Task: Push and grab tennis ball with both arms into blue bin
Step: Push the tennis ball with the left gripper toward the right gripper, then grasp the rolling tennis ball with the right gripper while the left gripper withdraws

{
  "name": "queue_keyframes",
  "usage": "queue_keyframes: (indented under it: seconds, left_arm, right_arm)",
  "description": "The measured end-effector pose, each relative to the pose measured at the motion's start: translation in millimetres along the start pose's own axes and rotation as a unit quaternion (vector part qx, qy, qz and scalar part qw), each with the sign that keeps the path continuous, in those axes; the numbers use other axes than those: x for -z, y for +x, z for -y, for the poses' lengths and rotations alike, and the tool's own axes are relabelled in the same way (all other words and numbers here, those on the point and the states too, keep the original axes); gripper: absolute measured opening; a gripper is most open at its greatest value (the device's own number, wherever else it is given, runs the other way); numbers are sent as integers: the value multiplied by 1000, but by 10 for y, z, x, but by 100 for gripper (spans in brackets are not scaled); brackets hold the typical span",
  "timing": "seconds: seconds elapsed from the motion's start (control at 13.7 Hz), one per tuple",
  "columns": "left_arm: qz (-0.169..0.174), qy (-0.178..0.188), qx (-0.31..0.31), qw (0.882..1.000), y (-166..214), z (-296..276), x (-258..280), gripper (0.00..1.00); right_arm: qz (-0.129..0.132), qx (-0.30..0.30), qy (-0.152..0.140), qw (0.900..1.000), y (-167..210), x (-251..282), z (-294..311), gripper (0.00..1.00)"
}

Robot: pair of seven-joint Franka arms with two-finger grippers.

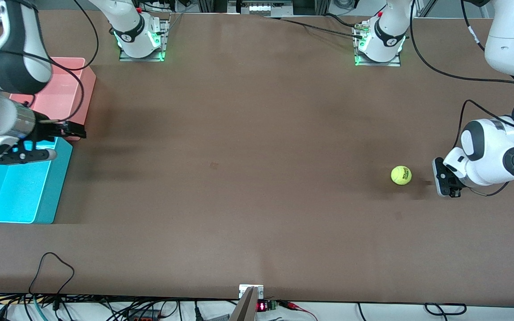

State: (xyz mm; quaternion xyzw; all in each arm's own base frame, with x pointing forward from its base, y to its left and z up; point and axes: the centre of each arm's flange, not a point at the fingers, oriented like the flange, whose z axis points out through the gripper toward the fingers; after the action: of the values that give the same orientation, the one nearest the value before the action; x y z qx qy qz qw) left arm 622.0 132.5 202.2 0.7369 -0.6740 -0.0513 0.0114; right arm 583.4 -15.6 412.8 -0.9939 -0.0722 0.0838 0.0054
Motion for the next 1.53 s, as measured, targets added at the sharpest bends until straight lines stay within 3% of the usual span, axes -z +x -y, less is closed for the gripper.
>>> queue_keyframes:
  seconds: [0.22,0.44,0.51,0.8,0.95,1.17,1.39,1.53]
  left_arm:
    - [0,-2,-1,1000,9,-43,10,1]
    - [-9,-5,-13,1000,213,-57,-19,1]
    - [-18,-5,-18,1000,464,-58,-20,1]
    - [-62,11,-39,997,2137,-180,158,1]
    - [-59,5,-47,997,2442,-186,331,1]
    - [-50,-12,-7,999,1876,80,644,1]
    - [-53,-11,44,998,1090,230,733,1]
    - [-51,-15,61,997,882,260,780,1]
  right_arm:
    - [-27,1,-4,1000,-90,-608,-21,100]
    - [-29,4,-5,1000,-185,-978,-32,100]
    - [-27,4,-5,1000,-189,-1031,-31,100]
    - [-22,6,-5,1000,-172,-1142,-51,100]
    - [-23,8,-5,1000,-165,-1140,-54,100]
    - [-22,11,-5,1000,-161,-1139,-36,100]
    - [1,14,-1,1000,-178,-1255,4,100]
    - [17,21,1,1000,-187,-1335,83,100]
